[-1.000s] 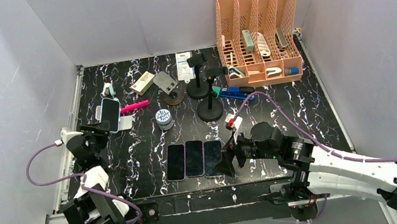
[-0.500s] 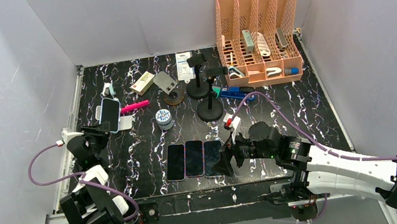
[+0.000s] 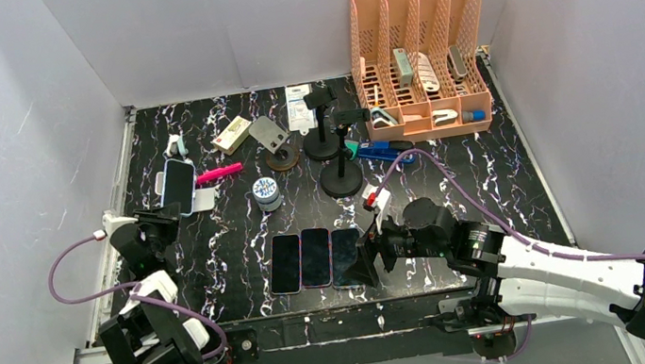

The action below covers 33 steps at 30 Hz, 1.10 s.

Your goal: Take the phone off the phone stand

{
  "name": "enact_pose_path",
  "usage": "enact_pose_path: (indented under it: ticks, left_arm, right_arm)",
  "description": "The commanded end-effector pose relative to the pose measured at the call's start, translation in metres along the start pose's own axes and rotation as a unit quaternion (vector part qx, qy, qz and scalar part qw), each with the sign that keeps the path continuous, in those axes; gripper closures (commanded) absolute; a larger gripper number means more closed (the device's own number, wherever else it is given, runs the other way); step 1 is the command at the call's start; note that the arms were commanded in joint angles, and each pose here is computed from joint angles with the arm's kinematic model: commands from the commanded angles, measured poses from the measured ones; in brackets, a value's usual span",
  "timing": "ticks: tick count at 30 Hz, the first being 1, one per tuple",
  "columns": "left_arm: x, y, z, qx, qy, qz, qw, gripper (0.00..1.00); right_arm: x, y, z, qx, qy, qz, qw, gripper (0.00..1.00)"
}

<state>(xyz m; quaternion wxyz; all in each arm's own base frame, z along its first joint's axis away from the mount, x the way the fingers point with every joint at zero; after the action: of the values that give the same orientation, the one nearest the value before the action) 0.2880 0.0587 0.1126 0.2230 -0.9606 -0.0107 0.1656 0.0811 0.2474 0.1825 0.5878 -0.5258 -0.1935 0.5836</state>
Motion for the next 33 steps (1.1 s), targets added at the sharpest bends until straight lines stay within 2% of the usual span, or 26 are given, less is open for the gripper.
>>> enact_pose_path:
  ticks: [1, 18, 25, 33]
  left_arm:
    - [-0.005, -0.001, -0.005, 0.008, 0.015, -0.003, 1.000, 0.78]
    - [-0.010, 0.003, -0.019, 0.017, 0.044, 0.005, 0.999, 1.00]
    - [-0.011, 0.003, -0.028, 0.019, 0.049, 0.013, 0.999, 1.00]
    - [-0.010, -0.004, -0.047, -0.014, 0.059, 0.017, 0.998, 1.00]
  right_arm:
    - [-0.002, -0.023, 0.010, -0.010, -0.018, -0.040, 0.999, 0.03]
    - [-0.003, -0.024, 0.010, -0.005, -0.018, -0.041, 0.999, 0.03]
    - [-0.001, -0.024, 0.010, -0.004, -0.018, -0.039, 0.999, 0.03]
    - [-0.001, -0.027, 0.011, -0.004, -0.018, -0.038, 0.999, 0.04]
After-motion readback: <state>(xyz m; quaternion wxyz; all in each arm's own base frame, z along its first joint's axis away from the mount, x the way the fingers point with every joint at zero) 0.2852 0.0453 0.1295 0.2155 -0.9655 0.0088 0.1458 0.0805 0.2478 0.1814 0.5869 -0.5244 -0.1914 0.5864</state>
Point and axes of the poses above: each gripper's point midway between its finger pads, its own x axis out along the fingers, its own z axis along the line the jaws close on, y = z × x, the point moved 4 cm from there along -x, back along the fingers, and after that the axes turned 3 degrees about -x, right-handed, at the moved point
